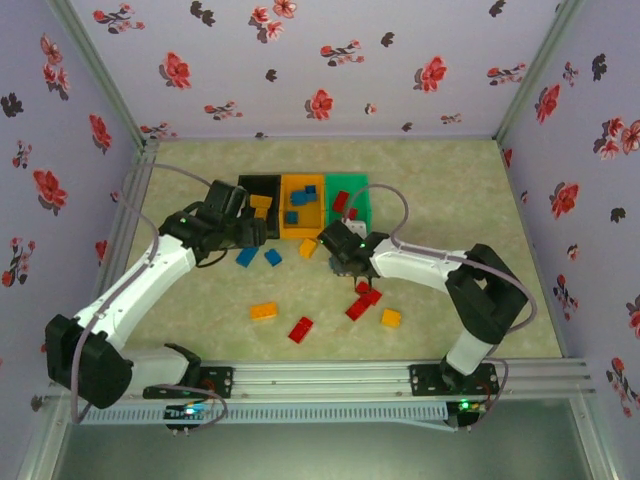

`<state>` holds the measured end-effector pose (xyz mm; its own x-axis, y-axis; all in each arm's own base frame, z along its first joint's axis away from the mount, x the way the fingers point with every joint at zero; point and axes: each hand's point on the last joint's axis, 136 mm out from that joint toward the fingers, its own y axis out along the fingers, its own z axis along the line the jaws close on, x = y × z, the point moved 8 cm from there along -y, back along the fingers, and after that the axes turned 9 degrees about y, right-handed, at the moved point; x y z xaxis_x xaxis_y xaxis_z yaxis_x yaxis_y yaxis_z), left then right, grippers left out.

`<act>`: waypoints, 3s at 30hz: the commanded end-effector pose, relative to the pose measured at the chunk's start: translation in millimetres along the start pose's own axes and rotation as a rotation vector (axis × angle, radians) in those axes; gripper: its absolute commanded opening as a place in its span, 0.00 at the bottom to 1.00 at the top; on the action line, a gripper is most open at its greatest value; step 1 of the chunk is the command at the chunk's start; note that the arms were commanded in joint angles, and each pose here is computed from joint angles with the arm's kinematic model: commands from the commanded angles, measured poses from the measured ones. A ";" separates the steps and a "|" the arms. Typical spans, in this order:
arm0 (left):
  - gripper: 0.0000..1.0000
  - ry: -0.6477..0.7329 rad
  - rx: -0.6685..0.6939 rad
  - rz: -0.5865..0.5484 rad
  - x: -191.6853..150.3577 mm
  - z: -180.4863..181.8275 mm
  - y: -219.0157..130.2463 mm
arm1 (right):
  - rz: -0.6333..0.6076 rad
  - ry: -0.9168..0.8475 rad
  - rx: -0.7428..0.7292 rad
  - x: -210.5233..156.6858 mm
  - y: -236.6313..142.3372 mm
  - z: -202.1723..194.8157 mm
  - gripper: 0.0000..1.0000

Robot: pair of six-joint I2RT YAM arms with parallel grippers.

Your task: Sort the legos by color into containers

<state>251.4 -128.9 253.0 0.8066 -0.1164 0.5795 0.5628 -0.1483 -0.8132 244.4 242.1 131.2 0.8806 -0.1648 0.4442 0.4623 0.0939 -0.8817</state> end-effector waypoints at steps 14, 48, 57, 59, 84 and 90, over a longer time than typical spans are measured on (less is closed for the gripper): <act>0.75 -0.004 0.063 -0.003 -14.4 14.2 -20.3 | -0.183 -0.105 0.401 87.2 -48.7 123.1 0.26; 0.76 -0.003 0.091 0.002 -16.3 21.1 -28.3 | -0.198 0.029 0.624 139.9 -38.5 161.8 0.63; 0.77 -0.004 0.092 0.030 -19.1 19.0 -13.6 | -0.261 0.033 0.549 128.3 -78.0 100.0 0.65; 0.77 -0.004 0.096 0.043 -20.8 18.6 -8.0 | -0.275 0.044 0.531 127.2 -83.7 85.1 0.65; 0.65 0.053 0.139 0.188 -44.4 28.0 113.1 | -0.426 0.129 0.378 120.4 -135.0 -19.0 0.70; 0.59 0.063 0.139 0.230 -43.1 27.5 138.0 | -0.438 0.136 0.349 119.3 -140.4 -27.7 0.70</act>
<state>286.1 -115.0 117.3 0.9149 -0.1817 0.3605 0.3726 0.0366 -0.9272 285.5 194.4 303.2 0.6099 -0.3884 0.6908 0.7909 0.3532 -0.4997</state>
